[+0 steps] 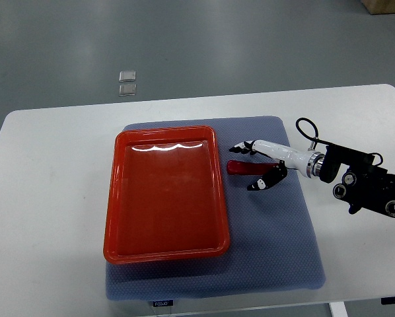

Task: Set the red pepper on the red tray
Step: 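Close the right hand fingers around the red pepper, then lift the pepper with the right hand and carry it over the tray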

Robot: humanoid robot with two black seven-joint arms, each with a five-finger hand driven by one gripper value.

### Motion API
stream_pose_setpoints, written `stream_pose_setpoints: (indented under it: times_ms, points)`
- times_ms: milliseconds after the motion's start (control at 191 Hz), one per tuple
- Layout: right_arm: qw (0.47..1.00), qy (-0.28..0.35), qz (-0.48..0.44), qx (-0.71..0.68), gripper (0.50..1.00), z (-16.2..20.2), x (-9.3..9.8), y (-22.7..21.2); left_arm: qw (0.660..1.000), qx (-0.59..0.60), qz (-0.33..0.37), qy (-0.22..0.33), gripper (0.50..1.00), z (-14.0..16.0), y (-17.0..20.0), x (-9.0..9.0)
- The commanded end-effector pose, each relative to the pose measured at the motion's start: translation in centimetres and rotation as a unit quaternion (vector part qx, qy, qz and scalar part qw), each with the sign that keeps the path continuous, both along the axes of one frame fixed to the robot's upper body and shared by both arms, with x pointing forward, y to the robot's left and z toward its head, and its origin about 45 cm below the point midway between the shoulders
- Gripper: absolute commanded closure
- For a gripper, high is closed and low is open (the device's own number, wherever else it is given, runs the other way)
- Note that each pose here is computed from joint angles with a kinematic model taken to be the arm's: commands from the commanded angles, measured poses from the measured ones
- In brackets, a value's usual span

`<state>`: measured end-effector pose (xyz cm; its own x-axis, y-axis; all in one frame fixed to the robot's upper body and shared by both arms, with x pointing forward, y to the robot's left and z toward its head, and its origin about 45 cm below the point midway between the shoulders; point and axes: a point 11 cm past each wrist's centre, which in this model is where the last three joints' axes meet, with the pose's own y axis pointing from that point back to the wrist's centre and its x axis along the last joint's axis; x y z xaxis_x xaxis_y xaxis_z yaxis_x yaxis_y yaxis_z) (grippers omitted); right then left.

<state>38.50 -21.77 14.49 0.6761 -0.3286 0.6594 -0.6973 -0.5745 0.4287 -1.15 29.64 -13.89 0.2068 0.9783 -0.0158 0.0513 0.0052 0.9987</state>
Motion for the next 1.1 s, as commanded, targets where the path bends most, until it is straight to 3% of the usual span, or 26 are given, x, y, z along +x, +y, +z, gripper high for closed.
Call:
stream_pose_setpoints:
  times_ms: [0,42,163,257,781,1096]
  points:
    - [1.000,0.000,0.000,-0.005,0.668,-0.2,-0.1,-0.2,1.000,0.000,0.000,0.000,0.500,0.0,0.0,0.0]
    - [1.000,0.002,-0.001,-0.005,0.689,-0.4,-0.2,-0.3,1.000,0.000,-0.001,0.000,0.500,0.0,0.0,0.0]
    - [1.000,0.000,0.001,-0.010,0.832,-0.5,-0.2,-0.3,1.000,0.000,0.000,0.000,0.500,0.0,0.0,0.0]
    - [1.000,-0.005,0.008,-0.018,0.999,-0.4,-0.2,-0.3,1.000,0.000,0.000,0.000,0.500,0.0,0.0,0.0]
    - [0.999,-0.018,0.002,-0.028,1.000,0.5,0.6,-1.2,1.000,0.000,-0.001,0.000,0.500,0.0,0.0,0.0]
    - [0.997,-0.069,0.003,-0.032,1.000,5.4,3.8,-1.3,1.000,0.000,-0.001,0.000,0.500,0.0,0.0,0.0]
